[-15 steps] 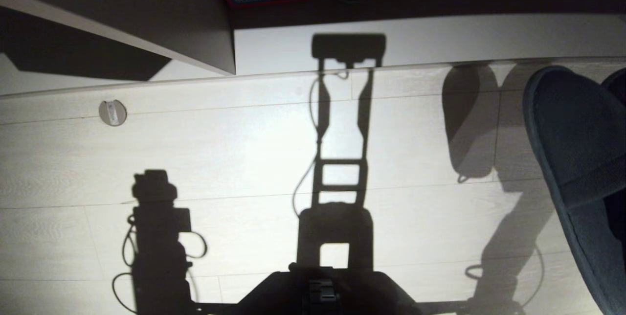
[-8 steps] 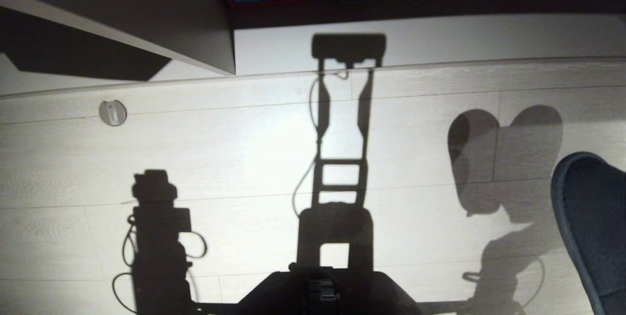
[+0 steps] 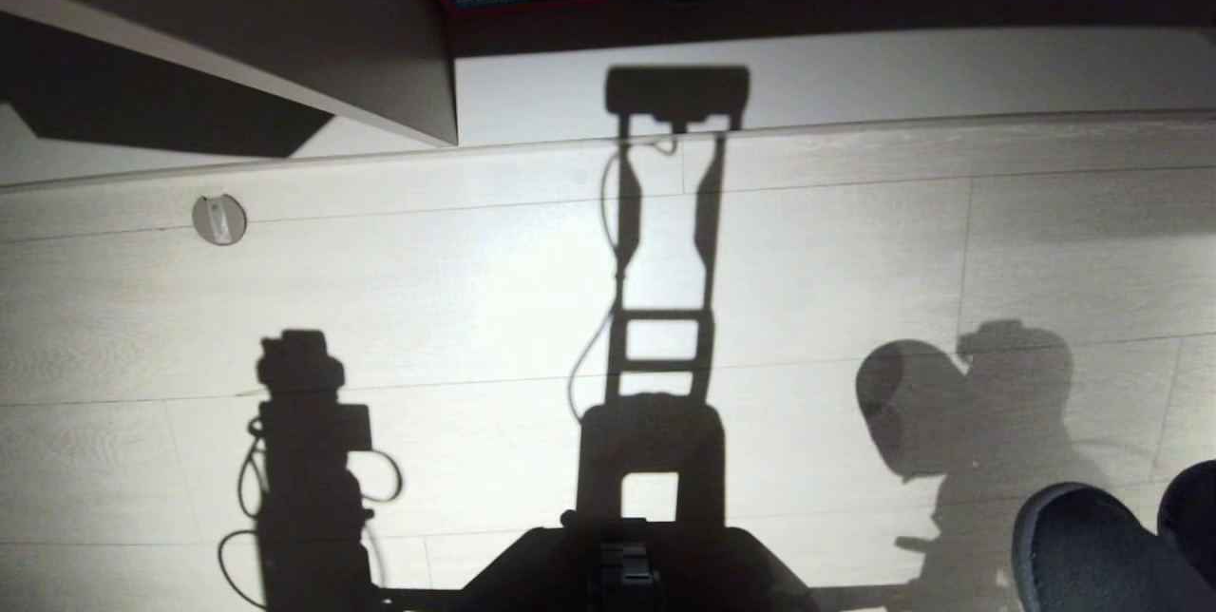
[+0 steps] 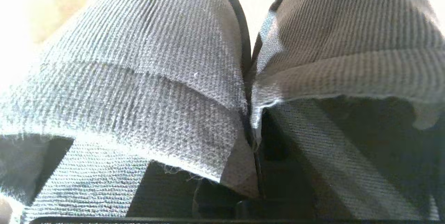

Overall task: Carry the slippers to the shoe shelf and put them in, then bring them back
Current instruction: Place the slippers on the floor

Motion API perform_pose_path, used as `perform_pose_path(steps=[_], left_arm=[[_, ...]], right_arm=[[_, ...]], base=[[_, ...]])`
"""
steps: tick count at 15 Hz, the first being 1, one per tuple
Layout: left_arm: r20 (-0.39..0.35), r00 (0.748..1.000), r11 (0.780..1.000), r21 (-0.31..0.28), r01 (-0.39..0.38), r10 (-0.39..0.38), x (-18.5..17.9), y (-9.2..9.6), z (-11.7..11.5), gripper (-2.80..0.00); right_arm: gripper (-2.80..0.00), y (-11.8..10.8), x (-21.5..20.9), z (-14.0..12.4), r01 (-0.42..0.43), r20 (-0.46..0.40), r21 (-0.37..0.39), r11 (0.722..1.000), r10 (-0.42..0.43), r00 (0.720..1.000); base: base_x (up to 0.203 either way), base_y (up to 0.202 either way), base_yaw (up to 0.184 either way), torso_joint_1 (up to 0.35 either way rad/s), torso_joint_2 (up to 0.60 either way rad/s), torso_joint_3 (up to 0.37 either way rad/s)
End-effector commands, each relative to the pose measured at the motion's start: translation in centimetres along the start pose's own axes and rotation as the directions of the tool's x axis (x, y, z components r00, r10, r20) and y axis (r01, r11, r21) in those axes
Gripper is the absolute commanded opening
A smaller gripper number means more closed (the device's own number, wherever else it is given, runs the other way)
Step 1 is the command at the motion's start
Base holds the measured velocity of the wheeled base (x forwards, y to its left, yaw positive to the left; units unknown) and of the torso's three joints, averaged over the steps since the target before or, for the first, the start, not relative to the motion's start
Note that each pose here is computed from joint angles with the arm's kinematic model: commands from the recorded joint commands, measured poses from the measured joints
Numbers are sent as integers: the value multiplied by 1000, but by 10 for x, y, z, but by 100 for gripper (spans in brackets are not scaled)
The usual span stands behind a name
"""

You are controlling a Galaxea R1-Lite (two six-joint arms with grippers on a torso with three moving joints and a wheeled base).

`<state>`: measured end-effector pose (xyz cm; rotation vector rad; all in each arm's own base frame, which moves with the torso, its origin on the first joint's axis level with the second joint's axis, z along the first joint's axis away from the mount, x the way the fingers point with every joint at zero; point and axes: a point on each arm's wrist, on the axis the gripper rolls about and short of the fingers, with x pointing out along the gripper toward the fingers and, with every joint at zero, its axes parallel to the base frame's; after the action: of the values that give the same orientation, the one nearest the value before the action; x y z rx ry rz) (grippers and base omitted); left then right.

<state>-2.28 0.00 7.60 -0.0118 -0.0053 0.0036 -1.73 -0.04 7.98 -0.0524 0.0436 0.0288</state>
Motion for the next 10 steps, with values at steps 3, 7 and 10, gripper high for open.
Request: perform_pose_path(steps=[3, 7, 10], left_arm=[[1, 1000, 1000, 0, -1, 1, 0, 0, 0, -280], [1, 1000, 1000, 0, -1, 1, 0, 0, 0, -280], [0, 1000, 1000, 0, 0, 0, 0, 0, 0, -280]], right_arm=[[-280, 0, -5, -5, 1, 37, -4, 1000, -1, 999], [-280, 0, -5, -6, 8, 35, 32, 999, -10, 999], [-280, 0, -5, -6, 8, 35, 32, 999, -10, 999]], base=[[0, 0, 0, 0, 0, 0], [0, 0, 0, 0, 0, 0], [0, 0, 0, 0, 0, 0]])
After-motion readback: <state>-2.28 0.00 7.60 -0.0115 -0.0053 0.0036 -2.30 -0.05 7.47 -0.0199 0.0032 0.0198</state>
